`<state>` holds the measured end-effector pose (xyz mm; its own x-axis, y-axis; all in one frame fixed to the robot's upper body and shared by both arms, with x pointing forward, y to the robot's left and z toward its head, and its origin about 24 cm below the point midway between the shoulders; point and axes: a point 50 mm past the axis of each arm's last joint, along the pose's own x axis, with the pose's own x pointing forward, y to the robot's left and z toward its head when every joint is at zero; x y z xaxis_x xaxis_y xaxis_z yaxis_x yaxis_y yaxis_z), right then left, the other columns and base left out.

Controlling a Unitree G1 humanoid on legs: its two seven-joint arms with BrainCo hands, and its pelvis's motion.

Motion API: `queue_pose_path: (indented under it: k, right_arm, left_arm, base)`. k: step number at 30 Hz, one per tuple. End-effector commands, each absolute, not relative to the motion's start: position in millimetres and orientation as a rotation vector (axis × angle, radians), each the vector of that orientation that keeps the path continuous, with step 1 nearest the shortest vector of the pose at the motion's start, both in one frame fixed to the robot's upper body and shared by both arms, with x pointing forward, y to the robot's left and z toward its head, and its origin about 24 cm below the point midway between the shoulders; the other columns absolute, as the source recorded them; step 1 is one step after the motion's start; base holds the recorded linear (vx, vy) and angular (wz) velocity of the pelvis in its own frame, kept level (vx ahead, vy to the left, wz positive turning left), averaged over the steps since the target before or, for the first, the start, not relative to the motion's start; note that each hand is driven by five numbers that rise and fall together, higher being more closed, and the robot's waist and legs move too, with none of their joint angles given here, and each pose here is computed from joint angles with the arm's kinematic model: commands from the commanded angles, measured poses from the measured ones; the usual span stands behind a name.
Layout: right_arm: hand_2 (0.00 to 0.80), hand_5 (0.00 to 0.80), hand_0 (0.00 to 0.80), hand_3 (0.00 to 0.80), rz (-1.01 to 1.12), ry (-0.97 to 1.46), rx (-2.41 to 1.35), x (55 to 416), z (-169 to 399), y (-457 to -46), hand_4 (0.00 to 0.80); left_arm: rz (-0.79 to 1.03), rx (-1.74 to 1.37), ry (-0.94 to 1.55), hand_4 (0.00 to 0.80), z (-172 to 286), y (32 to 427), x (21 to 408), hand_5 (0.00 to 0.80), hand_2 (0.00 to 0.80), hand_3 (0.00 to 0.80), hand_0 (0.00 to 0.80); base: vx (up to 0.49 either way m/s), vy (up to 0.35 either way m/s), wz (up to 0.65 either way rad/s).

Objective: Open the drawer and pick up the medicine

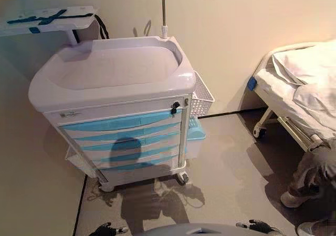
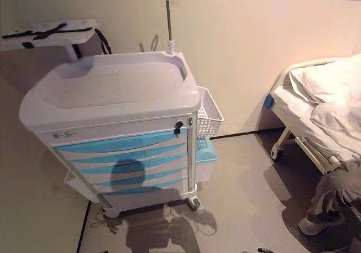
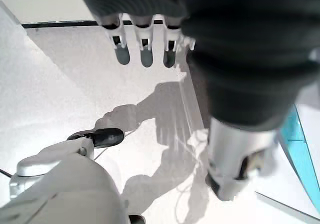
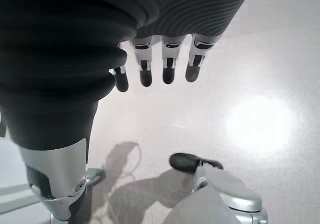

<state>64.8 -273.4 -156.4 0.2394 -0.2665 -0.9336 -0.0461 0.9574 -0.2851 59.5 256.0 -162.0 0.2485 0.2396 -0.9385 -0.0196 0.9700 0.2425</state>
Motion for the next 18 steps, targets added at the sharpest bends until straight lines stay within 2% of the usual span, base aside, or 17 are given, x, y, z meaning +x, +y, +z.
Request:
queue_pose_path:
  k: [1,18]
  right_arm:
    - [0.0,0.0,0.0,0.0,-0.149,1.309,-0.251,76.7,-157.1,-266.8,0.0]
    - [0.0,0.0,0.0,0.0,-0.152,1.309,-0.247,76.4,-157.2,-266.8,0.0]
  left_arm:
    - [0.162,0.228,1.302,0.0,-160.3,257.4,74.5,0.0,0.0,0.0,0.0]
    - [0.156,0.224,1.302,0.0,-160.6,256.0,75.2,0.0,0.0,0.0,0.0]
  base:
    - [0.0,0.0,0.0]
    - [0.0,0.0,0.0]
